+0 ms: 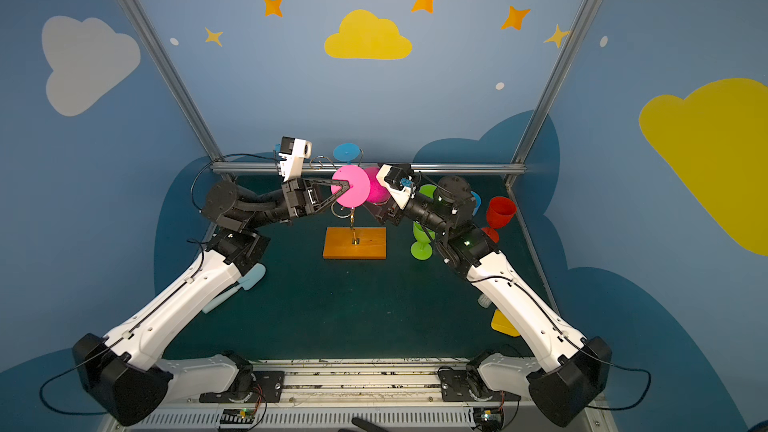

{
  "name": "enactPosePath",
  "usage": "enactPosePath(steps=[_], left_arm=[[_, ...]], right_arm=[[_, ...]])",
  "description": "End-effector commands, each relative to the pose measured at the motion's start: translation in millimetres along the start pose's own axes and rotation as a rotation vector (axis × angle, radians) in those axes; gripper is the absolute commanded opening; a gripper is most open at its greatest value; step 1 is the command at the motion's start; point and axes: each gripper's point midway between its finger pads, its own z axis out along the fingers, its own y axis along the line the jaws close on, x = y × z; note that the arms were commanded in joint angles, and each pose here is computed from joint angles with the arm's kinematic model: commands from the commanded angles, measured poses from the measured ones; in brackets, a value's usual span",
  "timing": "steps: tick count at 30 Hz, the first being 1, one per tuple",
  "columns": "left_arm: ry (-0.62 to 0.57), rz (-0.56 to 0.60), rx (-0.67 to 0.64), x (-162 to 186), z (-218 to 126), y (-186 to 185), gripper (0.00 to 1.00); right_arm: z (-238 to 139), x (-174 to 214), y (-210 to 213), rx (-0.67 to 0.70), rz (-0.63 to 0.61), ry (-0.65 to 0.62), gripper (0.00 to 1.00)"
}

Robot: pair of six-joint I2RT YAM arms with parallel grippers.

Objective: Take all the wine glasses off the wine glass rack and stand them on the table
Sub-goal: 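Move the right gripper to the magenta bowl while the left gripper holds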

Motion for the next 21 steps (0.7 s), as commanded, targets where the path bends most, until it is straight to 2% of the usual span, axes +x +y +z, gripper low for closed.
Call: enactPosePath(steps=[1, 7, 9, 10, 13, 14, 21], left_arm=[[0.023, 0.057, 0.106, 3, -1, -35, 0.03], [0.027, 0.054, 0.125, 2, 0, -39, 0.03], [0.026, 0.055, 0.124, 1, 0, -39, 0.03], [0.028, 0.055, 0.126, 1, 1, -39, 0.03], [0.036, 0.053, 0.136, 1, 1, -42, 0.03], [0.039, 0.050, 0.138, 1, 2, -43, 0.03], [0.047, 0.022, 0.145, 2, 2, -43, 0.03]], right_arm=[[1, -6, -9, 0.038, 0.011, -0.005, 0.87], [-4, -1, -5, 0.039, 0.019, 0.015, 0.68], [-8, 0, -3, 0.039, 0.057, 0.018, 0.63], [-10, -1, -2, 0.038, 0.060, 0.019, 0.63], [-14, 1, 3, 0.030, 0.058, 0.023, 0.83], [-14, 1, 3, 0.032, 0.052, 0.024, 0.86], [-6, 5, 1, 0.031, 0.049, 0.035, 0.89]])
